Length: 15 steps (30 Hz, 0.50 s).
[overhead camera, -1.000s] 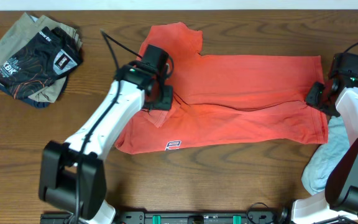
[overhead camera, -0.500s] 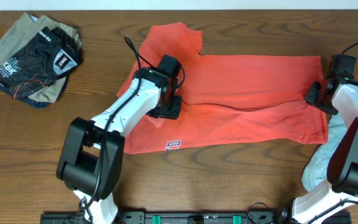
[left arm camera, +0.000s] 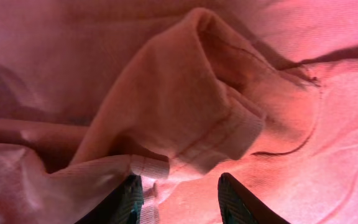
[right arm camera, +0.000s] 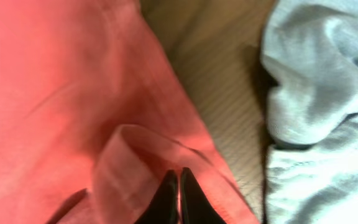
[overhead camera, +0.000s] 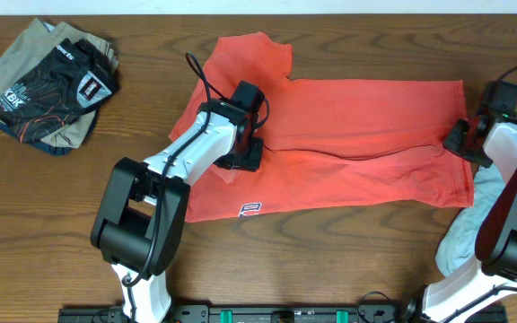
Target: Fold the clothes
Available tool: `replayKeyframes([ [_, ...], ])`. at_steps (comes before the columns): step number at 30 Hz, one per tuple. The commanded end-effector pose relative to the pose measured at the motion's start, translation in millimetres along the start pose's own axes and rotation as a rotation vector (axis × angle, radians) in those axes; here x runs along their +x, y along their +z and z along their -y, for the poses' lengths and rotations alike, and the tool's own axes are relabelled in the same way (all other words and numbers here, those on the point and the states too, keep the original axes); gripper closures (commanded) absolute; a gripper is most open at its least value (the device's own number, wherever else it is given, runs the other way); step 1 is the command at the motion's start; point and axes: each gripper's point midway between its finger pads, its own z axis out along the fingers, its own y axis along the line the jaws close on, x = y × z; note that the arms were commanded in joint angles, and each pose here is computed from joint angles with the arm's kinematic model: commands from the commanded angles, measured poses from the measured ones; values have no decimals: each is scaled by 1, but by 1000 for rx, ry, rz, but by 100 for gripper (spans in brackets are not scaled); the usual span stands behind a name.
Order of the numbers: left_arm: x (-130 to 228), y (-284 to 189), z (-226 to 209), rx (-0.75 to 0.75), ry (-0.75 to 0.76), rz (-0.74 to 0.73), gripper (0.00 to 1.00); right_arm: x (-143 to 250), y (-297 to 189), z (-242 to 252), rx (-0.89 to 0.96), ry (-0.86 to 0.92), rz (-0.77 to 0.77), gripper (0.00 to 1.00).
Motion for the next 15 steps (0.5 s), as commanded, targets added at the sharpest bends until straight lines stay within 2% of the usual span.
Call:
replayKeyframes([
  [1, 2, 4, -7, -34, -6, -7, 58, 8, 4, -4, -96, -14, -50, 62],
  [5, 2, 4, -7, -33, -6, -7, 58, 10, 2, -14, -191, -42, -67, 59],
  [15, 2, 4, -7, -33, -6, -7, 58, 14, 0, -23, -259, -48, -86, 79],
])
